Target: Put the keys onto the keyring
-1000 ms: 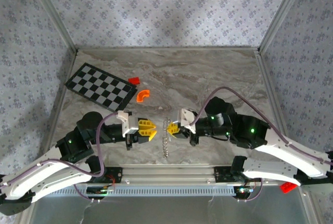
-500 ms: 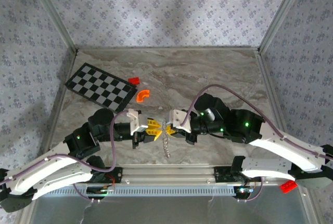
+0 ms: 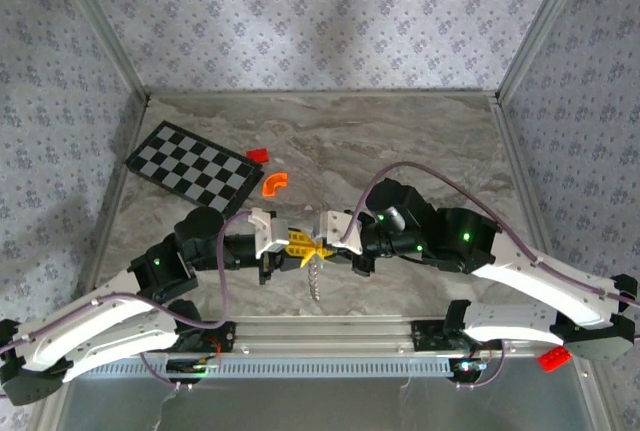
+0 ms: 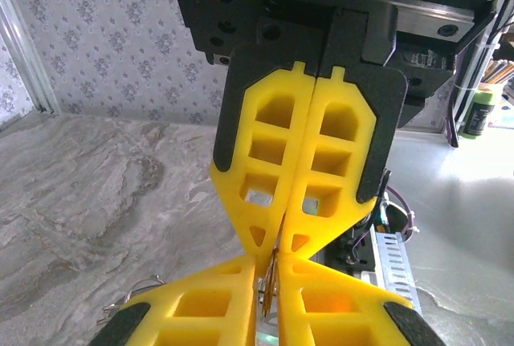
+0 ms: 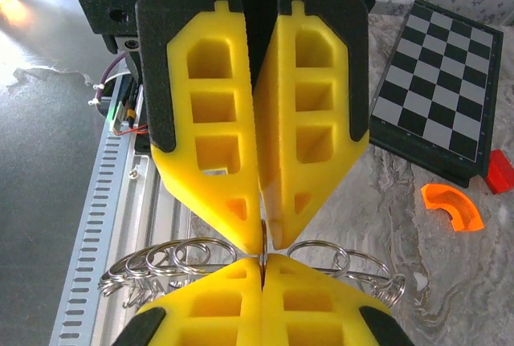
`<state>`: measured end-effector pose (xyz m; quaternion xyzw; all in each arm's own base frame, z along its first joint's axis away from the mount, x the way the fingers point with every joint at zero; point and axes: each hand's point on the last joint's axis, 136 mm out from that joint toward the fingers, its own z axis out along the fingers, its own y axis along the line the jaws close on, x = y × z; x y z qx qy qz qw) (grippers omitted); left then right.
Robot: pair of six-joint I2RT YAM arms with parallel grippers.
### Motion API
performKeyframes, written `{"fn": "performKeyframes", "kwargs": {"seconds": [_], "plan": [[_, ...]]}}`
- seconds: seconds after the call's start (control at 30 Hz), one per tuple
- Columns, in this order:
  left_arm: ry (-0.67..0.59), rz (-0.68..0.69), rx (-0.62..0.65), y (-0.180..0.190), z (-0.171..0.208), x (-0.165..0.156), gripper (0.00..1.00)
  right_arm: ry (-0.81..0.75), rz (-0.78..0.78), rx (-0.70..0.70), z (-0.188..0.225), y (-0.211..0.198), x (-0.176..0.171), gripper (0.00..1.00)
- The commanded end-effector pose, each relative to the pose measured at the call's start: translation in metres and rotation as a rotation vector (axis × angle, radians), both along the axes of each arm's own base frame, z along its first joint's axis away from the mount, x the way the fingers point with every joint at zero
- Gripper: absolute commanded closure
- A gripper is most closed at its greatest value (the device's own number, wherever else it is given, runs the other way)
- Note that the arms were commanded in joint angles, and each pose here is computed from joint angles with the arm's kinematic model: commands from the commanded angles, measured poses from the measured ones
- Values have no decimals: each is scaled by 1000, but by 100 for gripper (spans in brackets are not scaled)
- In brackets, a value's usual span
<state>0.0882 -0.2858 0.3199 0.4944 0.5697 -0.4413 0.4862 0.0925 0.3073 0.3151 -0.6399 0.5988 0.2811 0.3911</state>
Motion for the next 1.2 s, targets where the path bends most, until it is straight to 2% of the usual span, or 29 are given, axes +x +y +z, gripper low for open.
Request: {"fn": "performKeyframes", "kwargs": {"seconds": [0.0,0.37,0.6,0.87,1.0,1.07,1.17], "plan": [[-31,6,-27,-1,9,2,87,-22,42,52,20,1,-8,100],[-28,25,3,1,2,4,86,-26,61,50,20,2,-11,100],[-35,38,-3,3,3,6,100,-28,74,60,23,3,-14,100],[-66,31,-86,8,22,1,100,-39,81,76,22,7,-18,100],[-102,14,-139,8,37,-2,100,-40,65,128,28,12,-16,79],[-118,3,-165,8,44,-4,100,-41,60,152,32,12,-16,75],[-125,-1,-183,7,52,-4,100,-65,28,174,36,10,-11,75]]}}
